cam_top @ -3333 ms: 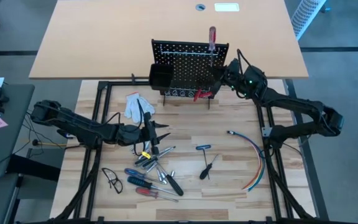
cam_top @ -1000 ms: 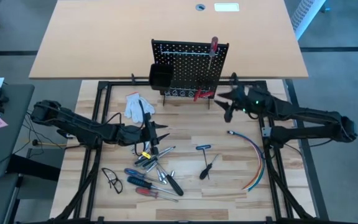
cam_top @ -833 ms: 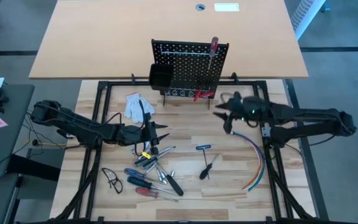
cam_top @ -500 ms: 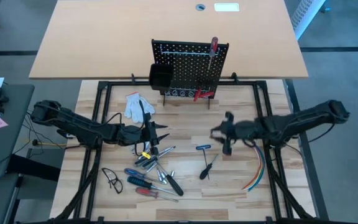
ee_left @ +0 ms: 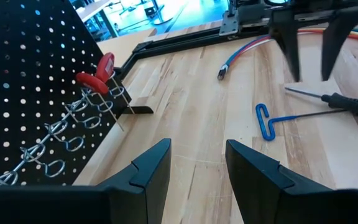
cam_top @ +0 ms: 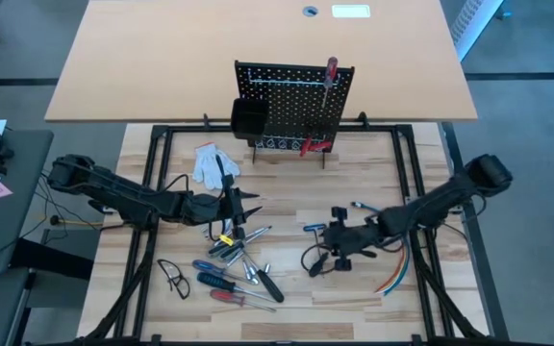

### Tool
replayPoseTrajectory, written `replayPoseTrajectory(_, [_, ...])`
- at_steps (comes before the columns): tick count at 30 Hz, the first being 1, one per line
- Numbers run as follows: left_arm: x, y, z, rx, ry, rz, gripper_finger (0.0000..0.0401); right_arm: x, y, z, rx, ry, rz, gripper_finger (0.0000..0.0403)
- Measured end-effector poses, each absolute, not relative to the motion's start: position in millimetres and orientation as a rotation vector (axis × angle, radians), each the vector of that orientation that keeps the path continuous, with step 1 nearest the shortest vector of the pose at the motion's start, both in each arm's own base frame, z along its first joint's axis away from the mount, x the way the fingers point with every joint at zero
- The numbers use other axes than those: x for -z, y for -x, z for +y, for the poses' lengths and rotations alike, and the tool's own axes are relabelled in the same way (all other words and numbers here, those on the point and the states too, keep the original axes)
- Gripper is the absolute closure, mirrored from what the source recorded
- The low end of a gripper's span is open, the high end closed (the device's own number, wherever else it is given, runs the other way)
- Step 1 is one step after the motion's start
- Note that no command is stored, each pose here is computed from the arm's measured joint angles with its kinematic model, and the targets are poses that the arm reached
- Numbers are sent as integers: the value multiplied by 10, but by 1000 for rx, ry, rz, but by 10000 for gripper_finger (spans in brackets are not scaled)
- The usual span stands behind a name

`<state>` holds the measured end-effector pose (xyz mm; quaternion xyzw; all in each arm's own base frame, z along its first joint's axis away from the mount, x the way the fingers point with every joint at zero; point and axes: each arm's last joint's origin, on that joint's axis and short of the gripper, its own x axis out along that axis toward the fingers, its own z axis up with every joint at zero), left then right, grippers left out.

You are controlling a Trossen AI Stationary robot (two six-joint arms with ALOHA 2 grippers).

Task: Hang tools onto peg board
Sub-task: Hang the black screwdriver on the pegboard

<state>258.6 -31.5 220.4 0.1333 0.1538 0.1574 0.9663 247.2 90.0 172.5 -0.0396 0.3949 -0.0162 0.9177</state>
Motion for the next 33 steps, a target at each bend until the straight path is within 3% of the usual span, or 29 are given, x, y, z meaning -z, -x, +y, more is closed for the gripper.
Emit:
replayPoseTrajectory(10, [-2193, -2582, -315, -315, -285, 324, 251, -1895, -2224, 685, 148, 107, 907, 251])
replayPoseTrajectory(14, [-2184, -2580, -314, -313, -298, 335, 251, -1978, -2130, 642, 185, 83, 824, 251])
replayPoseTrajectory(22, [-2184, -2580, -314, -311, -310, 337, 251, -1665, -1972, 528, 175, 14, 608, 251])
replayPoseTrajectory(33, [-2175, -2573, -347, -292, -347, 352, 251, -1482, -2101, 439, 252, -119, 562, 251])
